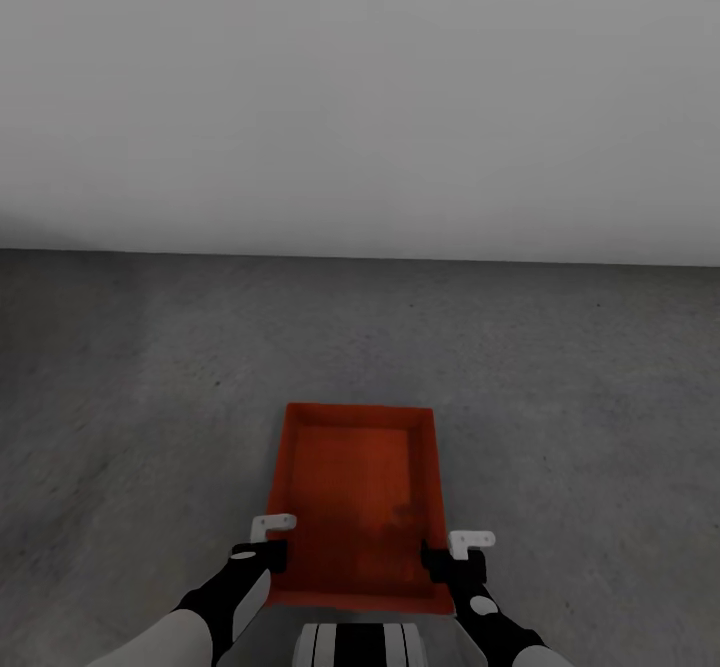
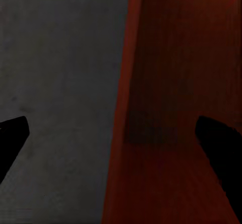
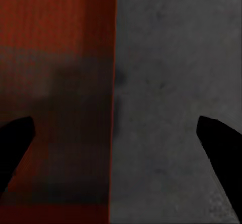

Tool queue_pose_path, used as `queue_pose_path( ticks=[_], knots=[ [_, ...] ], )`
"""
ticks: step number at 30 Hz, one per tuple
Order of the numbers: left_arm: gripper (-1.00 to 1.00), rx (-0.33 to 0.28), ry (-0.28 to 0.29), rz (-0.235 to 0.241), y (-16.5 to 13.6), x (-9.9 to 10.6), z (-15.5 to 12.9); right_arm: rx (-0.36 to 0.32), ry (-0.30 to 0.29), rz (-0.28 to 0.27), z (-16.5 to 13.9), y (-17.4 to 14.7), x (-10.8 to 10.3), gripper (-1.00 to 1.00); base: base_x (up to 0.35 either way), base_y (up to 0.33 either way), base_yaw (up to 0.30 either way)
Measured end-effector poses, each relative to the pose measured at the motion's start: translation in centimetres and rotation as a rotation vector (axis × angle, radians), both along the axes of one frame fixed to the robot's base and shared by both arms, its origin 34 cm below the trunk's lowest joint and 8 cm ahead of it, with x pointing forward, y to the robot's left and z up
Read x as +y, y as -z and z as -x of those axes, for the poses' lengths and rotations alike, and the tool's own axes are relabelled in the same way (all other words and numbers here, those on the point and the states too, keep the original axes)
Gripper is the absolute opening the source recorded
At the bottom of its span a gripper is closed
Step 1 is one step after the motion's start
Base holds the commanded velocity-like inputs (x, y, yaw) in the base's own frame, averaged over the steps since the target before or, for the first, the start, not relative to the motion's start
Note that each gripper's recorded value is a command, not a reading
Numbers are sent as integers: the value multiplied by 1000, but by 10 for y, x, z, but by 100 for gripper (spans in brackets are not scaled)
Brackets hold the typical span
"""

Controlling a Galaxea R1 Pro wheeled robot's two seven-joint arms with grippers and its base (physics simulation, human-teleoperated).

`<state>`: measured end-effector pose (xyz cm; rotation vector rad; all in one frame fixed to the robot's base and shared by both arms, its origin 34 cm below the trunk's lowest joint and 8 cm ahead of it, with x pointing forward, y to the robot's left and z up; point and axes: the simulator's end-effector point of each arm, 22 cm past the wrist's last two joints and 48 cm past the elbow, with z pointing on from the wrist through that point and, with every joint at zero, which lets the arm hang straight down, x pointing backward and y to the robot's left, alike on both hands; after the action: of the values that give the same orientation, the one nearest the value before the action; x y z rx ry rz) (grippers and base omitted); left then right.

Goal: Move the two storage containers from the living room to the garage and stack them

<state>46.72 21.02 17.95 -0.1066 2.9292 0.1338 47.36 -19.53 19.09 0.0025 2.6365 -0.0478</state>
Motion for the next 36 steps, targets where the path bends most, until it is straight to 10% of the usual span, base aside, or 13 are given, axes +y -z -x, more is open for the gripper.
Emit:
queue_pose_path(
  ticks=[36],
  knots=[
    [100, 1, -16, 8, -17, -1, -4, 0, -2, 0, -4, -17, 0, 100, 0, 0, 0]
  ],
)
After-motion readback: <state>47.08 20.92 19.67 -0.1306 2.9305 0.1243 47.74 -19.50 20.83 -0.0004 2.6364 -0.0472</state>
